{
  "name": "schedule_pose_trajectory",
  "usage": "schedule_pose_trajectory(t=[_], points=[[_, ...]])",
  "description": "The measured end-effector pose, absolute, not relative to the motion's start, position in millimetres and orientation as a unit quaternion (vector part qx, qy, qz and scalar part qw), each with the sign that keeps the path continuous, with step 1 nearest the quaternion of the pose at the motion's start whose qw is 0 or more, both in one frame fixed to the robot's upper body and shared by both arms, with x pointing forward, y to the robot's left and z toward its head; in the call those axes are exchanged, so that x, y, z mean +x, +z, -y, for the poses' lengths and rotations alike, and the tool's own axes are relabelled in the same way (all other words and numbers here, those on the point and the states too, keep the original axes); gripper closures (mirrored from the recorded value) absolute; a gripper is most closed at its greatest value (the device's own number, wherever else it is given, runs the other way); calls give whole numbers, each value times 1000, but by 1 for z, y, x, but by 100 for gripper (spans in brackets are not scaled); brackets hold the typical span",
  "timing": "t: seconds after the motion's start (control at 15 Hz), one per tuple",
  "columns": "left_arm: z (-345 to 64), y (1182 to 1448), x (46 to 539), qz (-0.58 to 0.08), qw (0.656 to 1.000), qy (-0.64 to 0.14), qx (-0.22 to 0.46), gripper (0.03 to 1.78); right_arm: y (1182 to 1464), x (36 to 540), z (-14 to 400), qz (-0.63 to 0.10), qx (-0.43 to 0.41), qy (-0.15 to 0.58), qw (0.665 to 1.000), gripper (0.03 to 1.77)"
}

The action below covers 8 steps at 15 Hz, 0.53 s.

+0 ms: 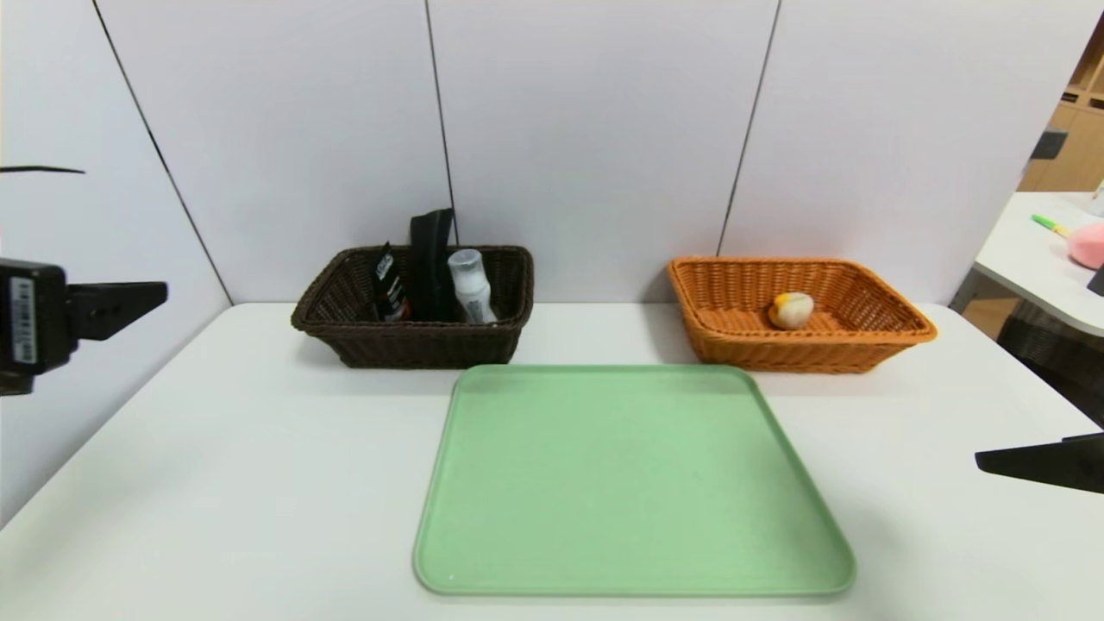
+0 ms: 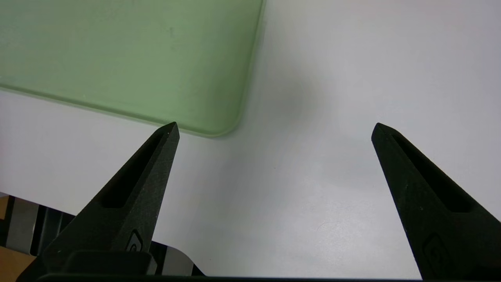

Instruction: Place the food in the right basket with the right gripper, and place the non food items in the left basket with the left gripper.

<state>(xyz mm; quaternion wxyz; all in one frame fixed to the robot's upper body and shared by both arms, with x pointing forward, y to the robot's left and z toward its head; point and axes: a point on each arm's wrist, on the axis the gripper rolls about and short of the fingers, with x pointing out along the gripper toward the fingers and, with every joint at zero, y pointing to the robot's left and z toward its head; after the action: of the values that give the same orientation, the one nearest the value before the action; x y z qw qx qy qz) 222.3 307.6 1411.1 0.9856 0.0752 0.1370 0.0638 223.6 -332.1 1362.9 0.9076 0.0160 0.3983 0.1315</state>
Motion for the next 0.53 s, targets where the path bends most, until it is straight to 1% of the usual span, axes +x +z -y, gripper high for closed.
schedule_pose_trajectory(t=[0.2,0.53], points=[[-326,1398,190,-130,982,116,66,13,1361,210,332,-390,19,130,911,10],[-339,1374,136,-98,975,191,64,12,1352,174,332,-369,15,122,921,10]])
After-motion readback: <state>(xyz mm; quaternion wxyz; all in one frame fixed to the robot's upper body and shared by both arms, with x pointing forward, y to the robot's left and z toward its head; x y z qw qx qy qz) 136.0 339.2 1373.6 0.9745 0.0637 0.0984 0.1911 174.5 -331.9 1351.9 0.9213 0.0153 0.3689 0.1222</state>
